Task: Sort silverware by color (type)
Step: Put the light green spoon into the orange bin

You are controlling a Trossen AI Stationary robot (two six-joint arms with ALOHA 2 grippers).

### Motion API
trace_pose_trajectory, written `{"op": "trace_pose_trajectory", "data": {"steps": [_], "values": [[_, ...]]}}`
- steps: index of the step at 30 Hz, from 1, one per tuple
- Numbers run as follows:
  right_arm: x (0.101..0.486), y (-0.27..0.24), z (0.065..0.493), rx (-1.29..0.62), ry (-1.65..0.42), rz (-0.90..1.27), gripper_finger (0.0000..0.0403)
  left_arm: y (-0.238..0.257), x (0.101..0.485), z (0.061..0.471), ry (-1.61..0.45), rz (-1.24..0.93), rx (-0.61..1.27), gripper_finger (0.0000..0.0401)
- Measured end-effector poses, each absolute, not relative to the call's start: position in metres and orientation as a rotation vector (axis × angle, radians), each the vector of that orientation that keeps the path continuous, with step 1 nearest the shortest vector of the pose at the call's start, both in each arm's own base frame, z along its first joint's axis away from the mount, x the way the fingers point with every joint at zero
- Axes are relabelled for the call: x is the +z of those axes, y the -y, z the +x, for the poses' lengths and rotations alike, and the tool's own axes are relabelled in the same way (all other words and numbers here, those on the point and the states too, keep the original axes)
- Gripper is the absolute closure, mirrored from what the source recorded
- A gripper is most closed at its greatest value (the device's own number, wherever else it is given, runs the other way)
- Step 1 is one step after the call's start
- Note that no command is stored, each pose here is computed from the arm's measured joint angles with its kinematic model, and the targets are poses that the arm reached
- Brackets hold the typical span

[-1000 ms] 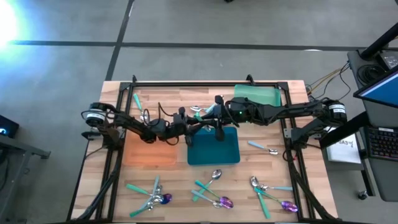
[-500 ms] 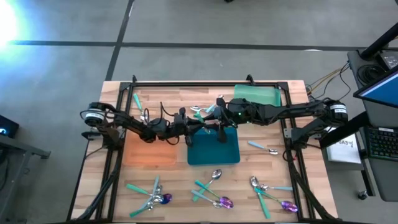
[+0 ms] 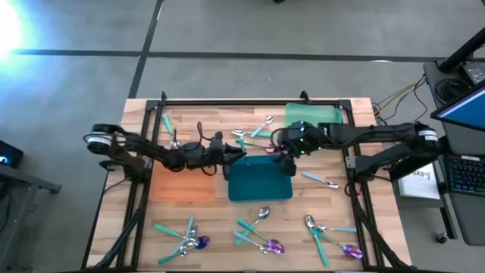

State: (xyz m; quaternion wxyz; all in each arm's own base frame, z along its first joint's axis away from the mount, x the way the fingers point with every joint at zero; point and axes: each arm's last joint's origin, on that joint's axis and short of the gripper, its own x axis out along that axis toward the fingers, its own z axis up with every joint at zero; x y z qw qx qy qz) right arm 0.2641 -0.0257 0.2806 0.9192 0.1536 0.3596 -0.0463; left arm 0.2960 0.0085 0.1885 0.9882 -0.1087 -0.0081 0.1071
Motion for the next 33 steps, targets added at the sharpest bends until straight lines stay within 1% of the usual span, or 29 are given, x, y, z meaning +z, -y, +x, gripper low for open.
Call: {"op": "trace_pose_trajectory", "data": {"steps": [5, 8, 15, 22, 28, 30, 33], "values": [[0.266, 0.024, 0.246, -0.187, -0.972, 0.447, 0.0203, -0.008, 0.197, 0.28, -0.184, -0.209, 0.237, 0.0374], [0.255, 0.023, 0.239, -0.243, -1.116, 0.499, 0.0203, -0.008, 0.207, 0.266, -0.262, -0.235, 0.25, 0.0374], [0.232, 0.019, 0.225, -0.369, -1.436, 0.577, 0.0203, -0.007, 0.227, 0.219, -0.43, -0.286, 0.279, 0.0374], [0.205, 0.018, 0.229, -0.392, -1.593, 0.594, 0.0203, -0.007, 0.24, 0.17, -0.522, -0.393, 0.327, 0.0374], [0.179, 0.018, 0.227, -0.425, -1.712, 0.587, 0.0203, -0.006, 0.228, 0.135, -0.76, -0.469, 0.408, 0.0374], [0.174, 0.018, 0.227, -0.432, -1.738, 0.586, 0.0203, -0.005, 0.224, 0.13, -0.82, -0.484, 0.407, 0.0374], [0.167, 0.018, 0.226, -0.44, -1.769, 0.584, 0.0203, -0.003, 0.219, 0.126, -0.92, -0.516, 0.354, 0.0373]]}}
